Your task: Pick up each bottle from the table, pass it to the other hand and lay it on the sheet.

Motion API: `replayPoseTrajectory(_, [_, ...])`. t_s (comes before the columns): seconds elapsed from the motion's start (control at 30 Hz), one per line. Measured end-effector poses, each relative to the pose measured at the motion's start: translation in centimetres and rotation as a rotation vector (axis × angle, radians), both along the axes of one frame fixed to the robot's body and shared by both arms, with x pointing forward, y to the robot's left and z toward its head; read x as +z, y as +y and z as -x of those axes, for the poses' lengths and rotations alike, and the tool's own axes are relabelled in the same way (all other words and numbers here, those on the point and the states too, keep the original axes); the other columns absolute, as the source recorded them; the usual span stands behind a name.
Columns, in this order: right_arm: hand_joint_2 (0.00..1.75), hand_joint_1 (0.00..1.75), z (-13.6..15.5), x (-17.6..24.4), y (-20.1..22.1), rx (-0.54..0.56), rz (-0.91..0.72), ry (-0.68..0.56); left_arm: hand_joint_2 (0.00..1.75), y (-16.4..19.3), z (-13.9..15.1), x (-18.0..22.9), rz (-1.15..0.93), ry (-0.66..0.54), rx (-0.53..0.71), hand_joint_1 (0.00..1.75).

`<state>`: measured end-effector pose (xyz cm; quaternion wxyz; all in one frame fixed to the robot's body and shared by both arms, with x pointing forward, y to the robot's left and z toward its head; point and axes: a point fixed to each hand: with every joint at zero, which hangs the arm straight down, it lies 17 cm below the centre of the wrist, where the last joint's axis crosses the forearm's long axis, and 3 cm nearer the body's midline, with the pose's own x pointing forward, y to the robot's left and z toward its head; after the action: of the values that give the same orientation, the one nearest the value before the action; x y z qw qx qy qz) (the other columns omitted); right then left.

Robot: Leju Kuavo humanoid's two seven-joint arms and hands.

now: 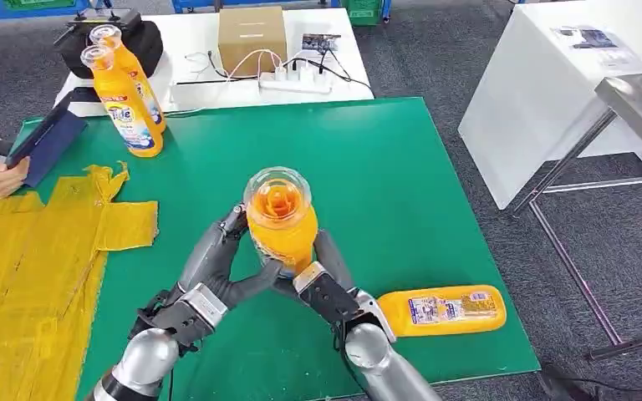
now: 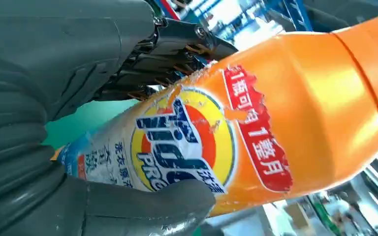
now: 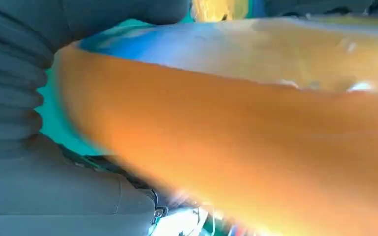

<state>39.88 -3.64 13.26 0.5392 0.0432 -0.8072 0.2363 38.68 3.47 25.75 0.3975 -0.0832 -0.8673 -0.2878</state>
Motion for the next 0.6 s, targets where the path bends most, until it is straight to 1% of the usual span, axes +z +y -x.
replayPoseTrajectory(0.07, [1.75, 0.00, 0.3, 0.3, -1.0, -0.029, -0.004, -0.013, 1.75, 1.1, -0.7, 0.0, -0.010, -0.007, 0.043, 1.75])
replayPoseTrajectory(0.17, [1.75, 0.00, 0.7, 0.7, -1.9, -0.048, -0.006, -0.023, 1.75, 1.9, -1.2, -0.1, -0.018, -0.008, 0.066, 1.75])
replayPoseTrajectory(0.27, [1.75, 0.00, 0.9, 0.9, -2.8, -0.072, 0.017, -0.044, 1.75, 2.8, -2.3, -1.0, -0.054, 0.046, 0.085, 1.75])
replayPoseTrajectory(0.33, [1.75, 0.00, 0.8, 0.4, -3.8, -0.097, 0.035, -0.032, 1.75, 4.7, -3.8, -1.3, -0.112, 0.035, 0.152, 1.75])
replayPoseTrajectory(0.37, [1.75, 0.00, 0.7, 0.1, -4.7, -0.115, 0.041, -0.027, 1.75, 6.2, -4.9, -1.3, -0.132, 0.023, 0.202, 1.75])
replayPoseTrajectory(0.47, [1.75, 0.00, 0.8, -0.5, -6.1, -0.143, 0.056, -0.020, 1.75, 8.7, -6.5, -0.9, -0.172, -0.003, 0.281, 1.75])
replayPoseTrajectory(0.6, [1.75, 0.00, 1.3, -1.5, -7.7, -0.200, 0.115, -0.011, 1.75, 12.6, -8.4, -1.5, -0.344, -0.085, 0.491, 1.75])
